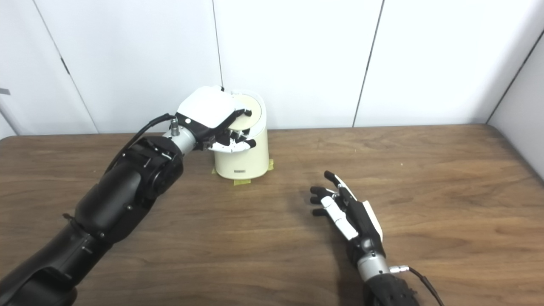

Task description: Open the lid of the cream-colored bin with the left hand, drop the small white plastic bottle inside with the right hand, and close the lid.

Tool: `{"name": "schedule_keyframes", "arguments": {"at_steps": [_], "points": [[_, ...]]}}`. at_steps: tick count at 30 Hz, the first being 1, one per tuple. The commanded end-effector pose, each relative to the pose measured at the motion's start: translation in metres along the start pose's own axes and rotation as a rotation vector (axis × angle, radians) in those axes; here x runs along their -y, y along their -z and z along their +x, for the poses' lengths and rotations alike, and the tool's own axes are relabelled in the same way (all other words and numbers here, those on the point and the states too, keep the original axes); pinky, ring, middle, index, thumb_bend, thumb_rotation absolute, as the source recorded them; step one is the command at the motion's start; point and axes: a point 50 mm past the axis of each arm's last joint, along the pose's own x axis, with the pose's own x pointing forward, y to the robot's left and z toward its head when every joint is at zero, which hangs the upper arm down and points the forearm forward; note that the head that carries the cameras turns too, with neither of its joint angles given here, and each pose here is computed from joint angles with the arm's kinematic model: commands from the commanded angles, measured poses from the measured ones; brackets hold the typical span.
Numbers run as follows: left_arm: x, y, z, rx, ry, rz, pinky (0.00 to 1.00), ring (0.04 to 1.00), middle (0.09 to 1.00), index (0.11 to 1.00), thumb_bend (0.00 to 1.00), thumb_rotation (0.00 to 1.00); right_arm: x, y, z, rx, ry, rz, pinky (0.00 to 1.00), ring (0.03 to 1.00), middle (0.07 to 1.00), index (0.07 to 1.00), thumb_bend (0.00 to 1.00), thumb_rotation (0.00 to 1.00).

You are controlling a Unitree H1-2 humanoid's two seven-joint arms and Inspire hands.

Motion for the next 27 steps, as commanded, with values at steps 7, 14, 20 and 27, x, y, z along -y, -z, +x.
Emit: {"name": "schedule_keyframes", "arguments": {"at_steps": [7, 14, 20, 27], "points": [[0.001, 0.0, -0.001, -0.025, -0.006, 0.016, 0.97, 0.906, 0.881, 0.875, 0.54, 0.78, 0.008, -0.015, -0.003, 0.051, 0.009, -0.006, 0.63, 0.728, 0.753, 0.89, 0.6, 0.66], [0.008, -0.005, -0.004, -0.012, 0.036, 0.037, 1.0, 0.928, 0.894, 0.874, 0.54, 0.79, 0.007, -0.018, -0.004, 0.037, 0.005, 0.007, 0.64, 0.734, 0.747, 0.88, 0.56, 0.66], [0.014, -0.007, -0.006, -0.017, 0.083, 0.024, 1.0, 0.936, 0.902, 0.876, 0.53, 0.81, 0.006, -0.02, -0.003, 0.041, 0.005, 0.011, 0.64, 0.733, 0.748, 0.87, 0.56, 0.65], [0.024, -0.01, -0.007, -0.016, 0.124, -0.01, 1.0, 0.938, 0.906, 0.883, 0.53, 0.78, 0.006, -0.02, -0.004, 0.042, 0.003, 0.02, 0.63, 0.732, 0.746, 0.868, 0.57, 0.65]]}}
